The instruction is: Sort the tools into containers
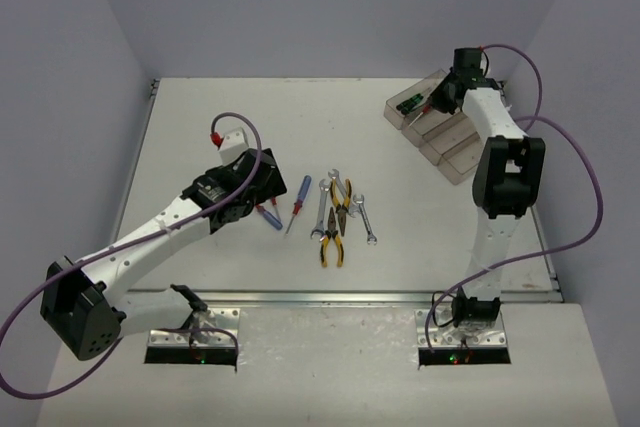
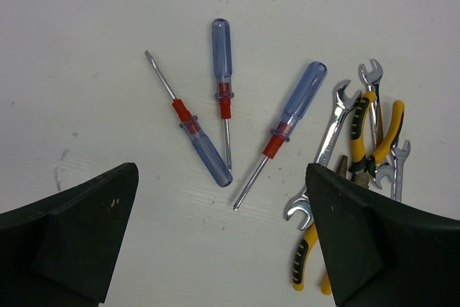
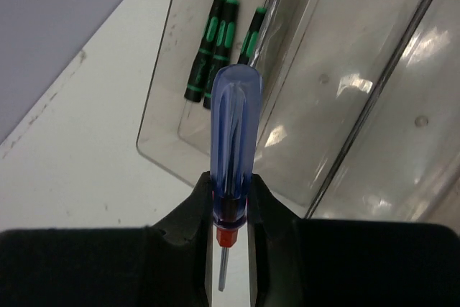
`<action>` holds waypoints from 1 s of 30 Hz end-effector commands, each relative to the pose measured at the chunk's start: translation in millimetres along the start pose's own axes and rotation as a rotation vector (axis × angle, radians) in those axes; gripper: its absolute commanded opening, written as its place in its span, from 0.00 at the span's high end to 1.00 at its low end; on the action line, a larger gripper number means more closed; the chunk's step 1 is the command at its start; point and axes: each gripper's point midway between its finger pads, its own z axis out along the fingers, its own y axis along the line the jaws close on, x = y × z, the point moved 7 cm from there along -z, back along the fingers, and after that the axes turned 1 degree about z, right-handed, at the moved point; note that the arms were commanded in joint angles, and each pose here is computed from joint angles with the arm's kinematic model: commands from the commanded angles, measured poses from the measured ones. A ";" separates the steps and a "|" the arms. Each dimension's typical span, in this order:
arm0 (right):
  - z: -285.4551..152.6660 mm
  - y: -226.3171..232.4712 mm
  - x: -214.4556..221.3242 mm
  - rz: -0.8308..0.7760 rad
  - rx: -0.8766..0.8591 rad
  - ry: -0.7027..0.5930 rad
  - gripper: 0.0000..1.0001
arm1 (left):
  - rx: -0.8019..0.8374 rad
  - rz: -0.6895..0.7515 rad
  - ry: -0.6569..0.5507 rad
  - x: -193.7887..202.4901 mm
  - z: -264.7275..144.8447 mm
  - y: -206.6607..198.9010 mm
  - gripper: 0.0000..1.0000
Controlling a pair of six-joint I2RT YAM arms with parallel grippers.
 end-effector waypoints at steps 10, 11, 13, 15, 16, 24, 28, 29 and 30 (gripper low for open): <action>37.5 -7.3 -52.4 -0.011 0.058 -0.108 0.86 | 0.012 0.029 0.015 12.8 11.7 -0.3 0.00; 38.4 -9.5 -51.7 -0.011 0.063 -0.105 0.81 | 0.011 0.028 0.016 14.1 12.3 0.2 0.00; 37.7 -10.9 -50.9 -0.018 0.065 -0.100 0.63 | 0.008 0.023 0.018 15.1 12.9 0.8 0.00; 28.6 -8.1 -54.8 -0.030 0.057 -0.107 0.49 | -0.001 0.010 0.019 16.4 14.1 1.9 0.00; 21.9 -5.9 -57.5 -0.034 0.053 -0.116 0.47 | -0.007 0.002 0.016 16.3 14.7 2.0 0.00; -48.6 28.0 -59.7 -0.110 -0.074 -0.128 0.34 | -0.035 -0.030 0.022 15.4 24.7 -7.1 0.00; -99.6 59.6 -19.1 -0.288 -0.173 -0.053 0.30 | -0.048 -0.044 0.020 10.2 34.7 -18.3 0.00; -112.7 61.5 -4.9 -0.344 -0.191 -0.025 0.30 | -0.057 -0.037 0.026 9.5 39.6 -21.5 0.00; -126.6 62.2 12.8 -0.412 -0.218 0.009 0.30 | -0.076 -0.021 0.039 12.1 47.3 -23.5 0.01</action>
